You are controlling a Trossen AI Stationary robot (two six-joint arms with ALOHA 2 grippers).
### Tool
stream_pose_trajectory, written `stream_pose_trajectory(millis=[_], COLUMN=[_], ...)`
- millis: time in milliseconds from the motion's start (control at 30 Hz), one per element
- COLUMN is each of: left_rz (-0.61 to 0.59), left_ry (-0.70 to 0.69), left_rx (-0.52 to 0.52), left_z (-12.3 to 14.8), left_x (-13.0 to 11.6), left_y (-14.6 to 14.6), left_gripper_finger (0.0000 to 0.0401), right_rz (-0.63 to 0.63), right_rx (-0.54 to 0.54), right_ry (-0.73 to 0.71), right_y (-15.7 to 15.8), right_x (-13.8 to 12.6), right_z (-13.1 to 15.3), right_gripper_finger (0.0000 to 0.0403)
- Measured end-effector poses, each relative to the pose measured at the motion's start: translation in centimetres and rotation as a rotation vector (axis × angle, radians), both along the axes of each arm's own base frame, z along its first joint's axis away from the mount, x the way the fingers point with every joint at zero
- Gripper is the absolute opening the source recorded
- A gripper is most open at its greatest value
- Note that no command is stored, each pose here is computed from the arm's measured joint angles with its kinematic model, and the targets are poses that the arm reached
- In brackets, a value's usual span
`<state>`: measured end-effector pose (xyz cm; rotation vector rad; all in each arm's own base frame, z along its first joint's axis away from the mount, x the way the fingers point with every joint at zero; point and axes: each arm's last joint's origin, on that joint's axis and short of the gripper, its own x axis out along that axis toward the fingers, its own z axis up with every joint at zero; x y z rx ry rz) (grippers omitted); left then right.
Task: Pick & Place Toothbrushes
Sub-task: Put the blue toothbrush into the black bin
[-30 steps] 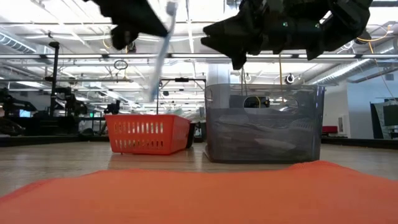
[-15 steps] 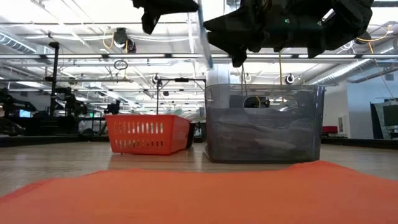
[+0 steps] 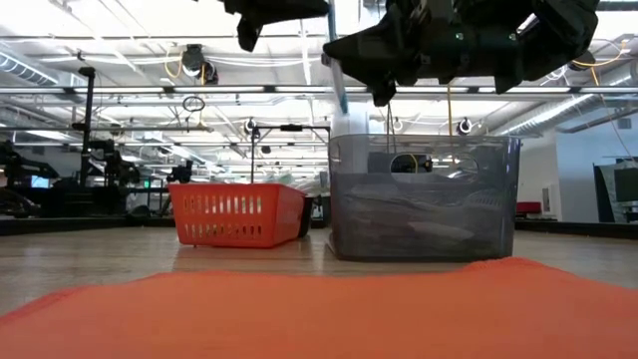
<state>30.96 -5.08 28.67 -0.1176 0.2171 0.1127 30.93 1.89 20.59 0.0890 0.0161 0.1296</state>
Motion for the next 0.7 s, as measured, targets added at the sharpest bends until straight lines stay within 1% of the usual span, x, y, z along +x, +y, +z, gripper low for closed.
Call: stream_pose_trajectory(millis=[100,200,300,367,467,567,700], left_rz=[0.001,0.024,0.031,0.034,0.038,0.052,0.083], left_ry=[-0.006,-0.005,-0.003,0.017,0.029,0.049,0.084], left_rx=[0.018,0.026,0.028,0.033,0.062,0.088,0.119], left_z=[0.05,0.02,-0.01,-0.2,-0.27,-0.42,-0.59], left_x=[0.03,0.04,0.04,0.0,-0.03,-0.1,-0.33], left_y=[0.02,0.07,0.1,0.12,0.16,0.19,0.36], left_gripper_finger=[0.0,0.0,0.0,0.0001,0.0004,0.0021,0.0059], right_rz=[0.001,-0.007,-0.046,-0.056,-0.06,-0.063,-0.076], right_rx=[-0.024,-0.028,-0.031,-0.037,-0.036,-0.043,-0.044], right_ry=[-0.007,-0.009,-0.009,-0.002,0.0,-0.004,-0.012], right_y=[0.02,-0.02,-0.19,-0.39,-0.42,-0.44,-0.84], right_x=[0.0,0.01,0.03,0.04,0.04,0.04,0.02], right_z=[0.05,0.08,0.08,0.0,-0.02,0.01,0.17], right_gripper_finger=[0.0034,0.0034,0.0034,0.0016,0.0016,0.0016,0.0016])
